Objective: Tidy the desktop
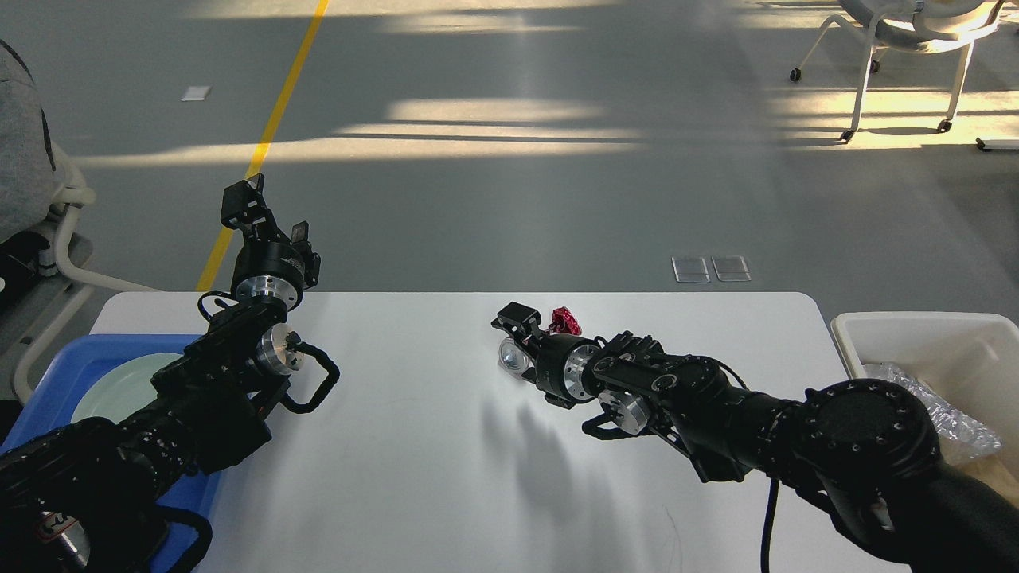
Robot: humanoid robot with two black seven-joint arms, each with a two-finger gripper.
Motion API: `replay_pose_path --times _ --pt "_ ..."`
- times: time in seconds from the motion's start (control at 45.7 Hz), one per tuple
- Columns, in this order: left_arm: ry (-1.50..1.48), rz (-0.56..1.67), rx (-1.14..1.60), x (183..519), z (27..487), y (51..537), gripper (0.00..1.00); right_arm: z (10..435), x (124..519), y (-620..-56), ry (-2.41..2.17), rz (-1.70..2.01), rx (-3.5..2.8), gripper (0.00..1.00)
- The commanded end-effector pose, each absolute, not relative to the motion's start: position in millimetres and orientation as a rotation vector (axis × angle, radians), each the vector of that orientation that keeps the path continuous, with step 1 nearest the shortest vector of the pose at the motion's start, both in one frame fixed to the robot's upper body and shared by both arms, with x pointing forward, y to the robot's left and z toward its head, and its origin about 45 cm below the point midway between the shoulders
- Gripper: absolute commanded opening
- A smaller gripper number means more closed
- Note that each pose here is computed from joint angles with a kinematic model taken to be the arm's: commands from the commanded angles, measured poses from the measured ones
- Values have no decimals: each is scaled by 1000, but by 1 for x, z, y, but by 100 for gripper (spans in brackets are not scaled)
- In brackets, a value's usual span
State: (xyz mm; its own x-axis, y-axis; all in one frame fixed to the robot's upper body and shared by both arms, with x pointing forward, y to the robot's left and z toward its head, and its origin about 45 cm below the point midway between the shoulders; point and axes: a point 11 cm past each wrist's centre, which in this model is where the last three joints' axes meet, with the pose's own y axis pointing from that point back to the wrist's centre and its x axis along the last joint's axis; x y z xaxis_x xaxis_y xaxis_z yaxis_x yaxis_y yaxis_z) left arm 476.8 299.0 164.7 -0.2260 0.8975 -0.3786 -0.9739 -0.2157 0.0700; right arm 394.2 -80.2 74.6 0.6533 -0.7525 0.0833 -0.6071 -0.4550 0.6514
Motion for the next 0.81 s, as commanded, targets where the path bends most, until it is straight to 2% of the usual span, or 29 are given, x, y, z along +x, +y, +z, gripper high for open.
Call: replay_pose_path --times 0.0,0.788 --pt "341 1776 -299 477 165 299 96 73 394 -81 -1054 -291 2207 100" --pt "343 1777 -297 477 164 299 96 68 399 -97 -1212 -366 2149 100"
